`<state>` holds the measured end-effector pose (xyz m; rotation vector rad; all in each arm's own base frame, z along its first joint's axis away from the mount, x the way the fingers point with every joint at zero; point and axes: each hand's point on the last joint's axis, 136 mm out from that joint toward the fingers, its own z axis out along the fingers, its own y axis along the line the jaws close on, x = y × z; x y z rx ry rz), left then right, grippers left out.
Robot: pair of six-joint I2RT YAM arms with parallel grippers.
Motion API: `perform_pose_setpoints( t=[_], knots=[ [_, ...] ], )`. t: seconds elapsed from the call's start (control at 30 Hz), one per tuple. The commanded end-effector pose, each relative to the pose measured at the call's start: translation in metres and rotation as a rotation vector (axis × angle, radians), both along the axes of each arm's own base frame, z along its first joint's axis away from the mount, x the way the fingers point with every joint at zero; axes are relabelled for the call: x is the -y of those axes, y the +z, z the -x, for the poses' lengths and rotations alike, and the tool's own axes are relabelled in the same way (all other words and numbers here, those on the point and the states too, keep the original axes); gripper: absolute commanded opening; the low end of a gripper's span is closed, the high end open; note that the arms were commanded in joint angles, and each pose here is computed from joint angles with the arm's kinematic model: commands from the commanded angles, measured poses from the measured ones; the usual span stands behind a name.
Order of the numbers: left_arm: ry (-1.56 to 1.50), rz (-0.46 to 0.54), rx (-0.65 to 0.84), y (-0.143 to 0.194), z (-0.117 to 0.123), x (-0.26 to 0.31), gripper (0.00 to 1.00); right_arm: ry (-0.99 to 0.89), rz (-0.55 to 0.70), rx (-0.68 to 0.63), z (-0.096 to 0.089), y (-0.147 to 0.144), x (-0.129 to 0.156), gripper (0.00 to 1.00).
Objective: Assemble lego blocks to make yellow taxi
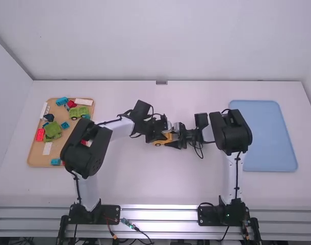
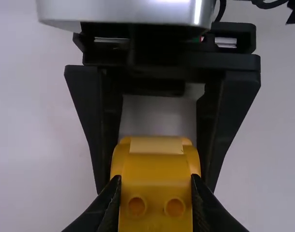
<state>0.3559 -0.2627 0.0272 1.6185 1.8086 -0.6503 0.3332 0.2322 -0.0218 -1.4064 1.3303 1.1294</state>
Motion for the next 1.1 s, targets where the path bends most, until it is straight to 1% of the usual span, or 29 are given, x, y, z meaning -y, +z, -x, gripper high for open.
perform_pose_setpoints(
  t=[0.0, 0.13, 0.3, 0.4, 0.43, 0.53, 0.57, 0.67, 0.7, 0.73, 0.87, 0.97, 1.07],
  knots=[
    [-0.039, -0.044, -0.097, -0.038, 0.025, 0.006, 0.01, -0.014, 0.052, -0.073, 0.008, -0.019, -0.003, 0.59],
    [-0.06, -0.057, -0.096, -0.042, 0.028, 0.005, 0.01, -0.014, 0.052, -0.072, 0.008, -0.019, -0.003, 0.59],
    [-0.03, -0.111, -0.095, -0.049, 0.026, -0.003, 0.01, -0.014, 0.051, -0.071, 0.008, -0.019, -0.003, 0.59],
    [-0.029, -0.111, -0.096, -0.049, 0.026, -0.003, 0.02, -0.014, 0.052, -0.072, 0.008, -0.019, -0.003, 0.59],
    [-0.029, -0.11, -0.096, -0.049, 0.026, -0.003, 0.05, -0.015, 0.052, -0.073, 0.008, -0.019, -0.002, 0.59],
    [-0.02, -0.119, -0.093, -0.049, 0.024, -0.004, 0.07, -0.016, 0.052, -0.074, 0.008, -0.019, -0.002, 0.59],
    [0.013, -0.142, -0.096, -0.051, 0.019, -0.007, 0.08, -0.016, 0.053, -0.074, 0.008, -0.019, -0.002, 0.59],
    [0.027, -0.183, -0.097, -0.051, 0.016, -0.012, 0.08, -0.016, 0.052, -0.075, 0.008, -0.019, -0.002, 0.59],
    [0.028, -0.188, -0.101, -0.051, 0.016, -0.012, 0.06, -0.016, 0.052, -0.075, 0.008, -0.019, -0.002, 0.59],
    [0.028, -0.187, -0.104, -0.049, 0.015, -0.012, 0.03, -0.016, 0.052, -0.076, 0.008, -0.019, -0.002, 0.59],
    [0.0, -0.181, -0.108, -0.043, 0.016, -0.009, 0.03, -0.016, 0.053, -0.076, 0.008, -0.019, -0.002, 0.59],
    [-0.007, -0.182, -0.111, -0.041, 0.015, -0.009, 0.04, -0.016, 0.053, -0.076, 0.008, -0.019, -0.002, 0.59],
    [-0.006, -0.182, -0.11, -0.04, 0.015, -0.009, 0.12, -0.015, 0.053, -0.076, 0.008, -0.019, -0.002, 0.59]
  ],
)
